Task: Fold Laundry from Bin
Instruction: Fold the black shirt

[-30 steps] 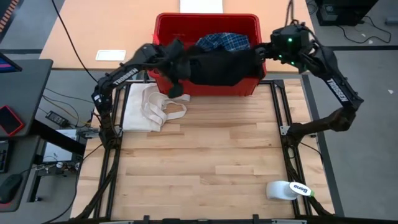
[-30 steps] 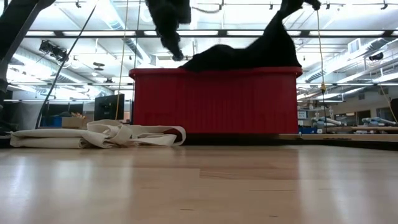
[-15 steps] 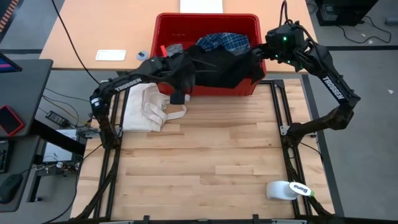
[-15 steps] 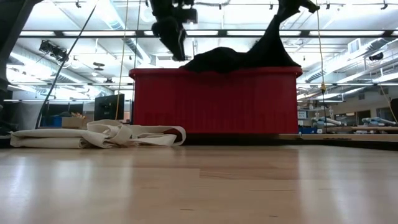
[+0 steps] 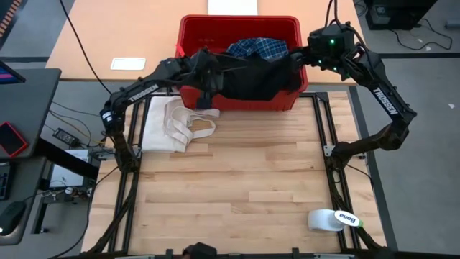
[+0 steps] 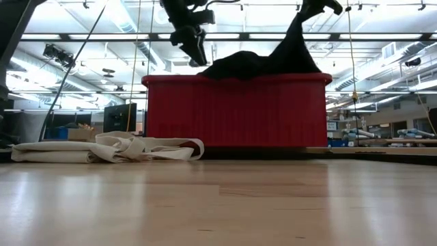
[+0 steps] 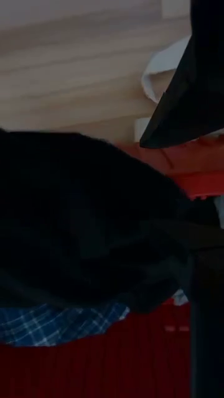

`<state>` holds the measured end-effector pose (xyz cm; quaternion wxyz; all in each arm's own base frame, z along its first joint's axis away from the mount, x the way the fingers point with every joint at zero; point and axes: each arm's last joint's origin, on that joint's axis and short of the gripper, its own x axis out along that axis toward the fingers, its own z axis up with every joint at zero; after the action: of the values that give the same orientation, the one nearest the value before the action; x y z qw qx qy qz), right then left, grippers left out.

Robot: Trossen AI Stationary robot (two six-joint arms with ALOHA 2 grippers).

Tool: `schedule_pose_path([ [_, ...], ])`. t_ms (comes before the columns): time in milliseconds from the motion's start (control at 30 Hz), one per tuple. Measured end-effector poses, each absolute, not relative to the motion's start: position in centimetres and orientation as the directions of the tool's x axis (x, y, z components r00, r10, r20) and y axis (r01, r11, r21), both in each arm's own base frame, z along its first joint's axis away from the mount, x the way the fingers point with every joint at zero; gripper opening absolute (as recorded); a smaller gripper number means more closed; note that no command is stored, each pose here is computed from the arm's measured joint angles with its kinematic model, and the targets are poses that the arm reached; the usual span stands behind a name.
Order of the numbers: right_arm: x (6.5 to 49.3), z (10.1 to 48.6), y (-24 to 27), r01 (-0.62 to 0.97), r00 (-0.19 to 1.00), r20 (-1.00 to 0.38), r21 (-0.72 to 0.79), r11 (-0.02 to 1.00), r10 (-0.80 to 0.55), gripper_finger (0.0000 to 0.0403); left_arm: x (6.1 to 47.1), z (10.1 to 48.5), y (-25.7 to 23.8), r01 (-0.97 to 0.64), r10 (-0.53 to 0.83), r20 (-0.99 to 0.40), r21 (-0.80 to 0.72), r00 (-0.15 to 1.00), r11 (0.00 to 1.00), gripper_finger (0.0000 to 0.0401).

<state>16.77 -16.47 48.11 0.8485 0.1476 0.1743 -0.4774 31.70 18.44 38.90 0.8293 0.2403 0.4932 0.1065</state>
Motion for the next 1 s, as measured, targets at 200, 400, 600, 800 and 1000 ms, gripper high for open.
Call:
schedule_pose_path([
  [200,17.0,48.5,-16.5,0.856,0.501,-0.393,0.098,0.507,-0.771,0.0007,30.9,38.2,19.9,0.057,0.345,-0.807,0.421,0.480,0.905,0.0201],
  [400,17.1,48.8,-16.6,0.845,0.525,-0.368,0.113,0.523,-0.768,0.0007,31.0,37.5,21.0,0.027,0.344,-0.811,0.404,0.473,0.914,0.0201],
  [600,17.1,48.8,-16.6,0.843,0.528,-0.368,0.115,0.526,-0.765,0.0007,31.4,36.2,21.6,0.032,0.313,-0.843,0.363,0.438,0.931,0.0167],
  [800,17.1,48.8,-16.6,0.843,0.528,-0.369,0.114,0.526,-0.765,0.0007,31.6,36.4,21.3,0.004,0.329,-0.833,0.369,0.444,0.930,0.0063],
  [1000,17.1,48.8,-16.6,0.841,0.528,-0.370,0.099,0.532,-0.765,0.0007,31.6,36.5,21.3,-0.023,0.323,-0.830,0.351,0.455,0.936,0.0058],
])
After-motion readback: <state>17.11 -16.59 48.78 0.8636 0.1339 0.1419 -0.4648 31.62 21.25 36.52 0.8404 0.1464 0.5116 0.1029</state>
